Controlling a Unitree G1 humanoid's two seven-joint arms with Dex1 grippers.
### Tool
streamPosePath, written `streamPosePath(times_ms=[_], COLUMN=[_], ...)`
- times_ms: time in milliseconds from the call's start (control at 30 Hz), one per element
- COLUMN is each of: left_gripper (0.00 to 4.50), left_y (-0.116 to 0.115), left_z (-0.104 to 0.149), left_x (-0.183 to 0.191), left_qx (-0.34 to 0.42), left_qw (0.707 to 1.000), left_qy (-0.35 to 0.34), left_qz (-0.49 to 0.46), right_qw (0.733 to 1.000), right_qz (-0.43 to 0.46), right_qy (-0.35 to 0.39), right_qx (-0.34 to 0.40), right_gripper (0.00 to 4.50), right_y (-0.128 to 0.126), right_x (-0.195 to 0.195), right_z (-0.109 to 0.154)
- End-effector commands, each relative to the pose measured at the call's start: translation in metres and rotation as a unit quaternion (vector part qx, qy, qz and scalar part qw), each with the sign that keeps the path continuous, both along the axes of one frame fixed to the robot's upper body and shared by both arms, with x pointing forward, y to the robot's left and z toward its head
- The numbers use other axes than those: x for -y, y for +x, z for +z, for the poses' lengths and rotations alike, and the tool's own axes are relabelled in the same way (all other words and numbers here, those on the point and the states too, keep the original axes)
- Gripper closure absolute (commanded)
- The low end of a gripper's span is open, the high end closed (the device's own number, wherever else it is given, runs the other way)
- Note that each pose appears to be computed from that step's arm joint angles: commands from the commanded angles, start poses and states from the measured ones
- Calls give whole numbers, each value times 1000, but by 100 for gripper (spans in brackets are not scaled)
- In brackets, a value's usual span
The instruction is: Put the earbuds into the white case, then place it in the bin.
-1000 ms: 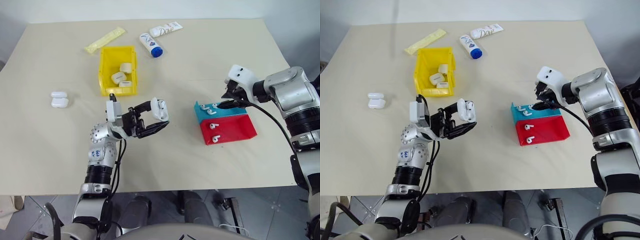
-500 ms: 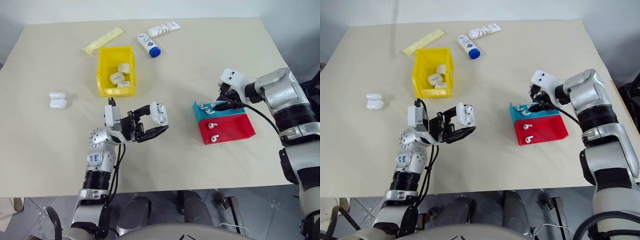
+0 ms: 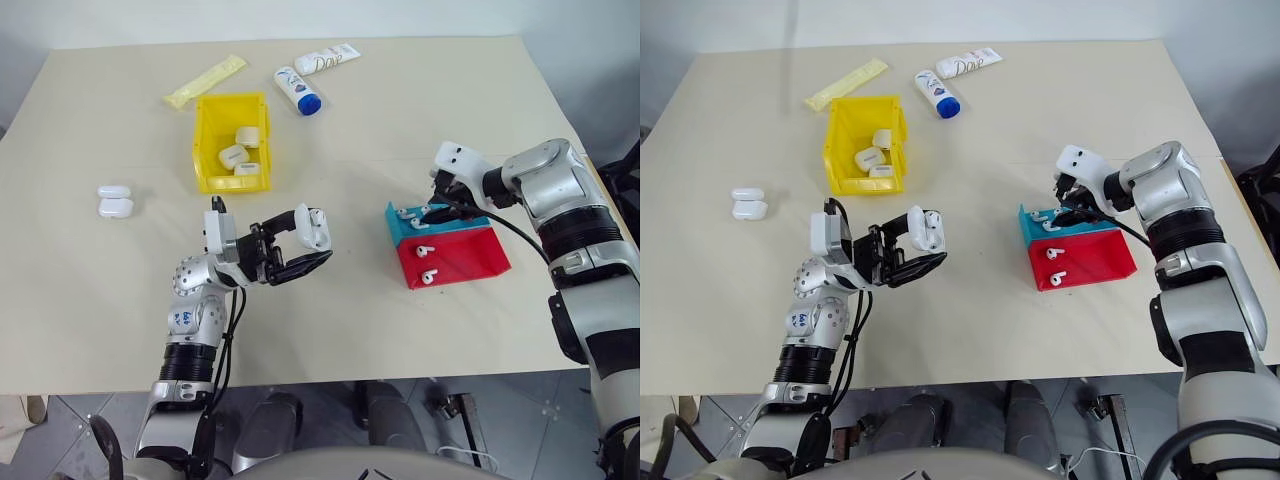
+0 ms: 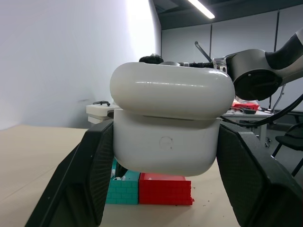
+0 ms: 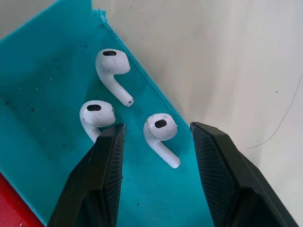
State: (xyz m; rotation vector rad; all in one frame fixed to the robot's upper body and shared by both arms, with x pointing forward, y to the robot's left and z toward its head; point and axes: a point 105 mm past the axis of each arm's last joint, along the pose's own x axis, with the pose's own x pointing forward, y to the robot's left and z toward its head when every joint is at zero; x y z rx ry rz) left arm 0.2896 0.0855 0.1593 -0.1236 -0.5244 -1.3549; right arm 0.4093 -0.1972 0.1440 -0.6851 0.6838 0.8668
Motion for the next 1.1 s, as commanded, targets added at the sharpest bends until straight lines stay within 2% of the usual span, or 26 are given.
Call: streamPosePath(times_ms=[33, 167, 267, 433, 533, 667, 800, 933, 1100], left_gripper=[167, 167, 167, 167, 167, 167, 167, 167, 167], left_y=[-5, -4, -4, -2, -1, 2, 9, 18, 28], left_z=[10, 10, 9, 8, 7, 4, 5, 8, 14], left_x=[-3, -4, -4, -3, 3, 13, 25, 35, 46], left_qx=[23, 24, 23, 23, 19, 12, 6, 6, 8], left_qw=[1000, 1000, 1000, 1000, 1000, 999, 999, 998, 996], left_qy=[-11, -10, -9, -8, -9, -14, -23, -28, -32], left_qz=[3, 5, 6, 5, -5, -27, -39, -53, -77], right_qw=[1000, 1000, 1000, 999, 994, 979, 955, 921, 859], right_qz=[1, 0, 1, 3, 15, 39, 65, 82, 72], right_qy=[7, 9, 12, 27, 73, 142, 234, 346, 490], right_qx=[16, 15, 15, 28, 78, 139, 172, 160, 130], right_gripper=[223, 306, 401, 403, 403, 403, 403, 403, 403], right_y=[4, 5, 5, 7, 4, -15, -57, -104, -151], right_x=[-2, -3, -4, -6, -6, -11, -26, -52, -87], right_z=[11, 10, 9, 15, 45, 79, 100, 106, 104])
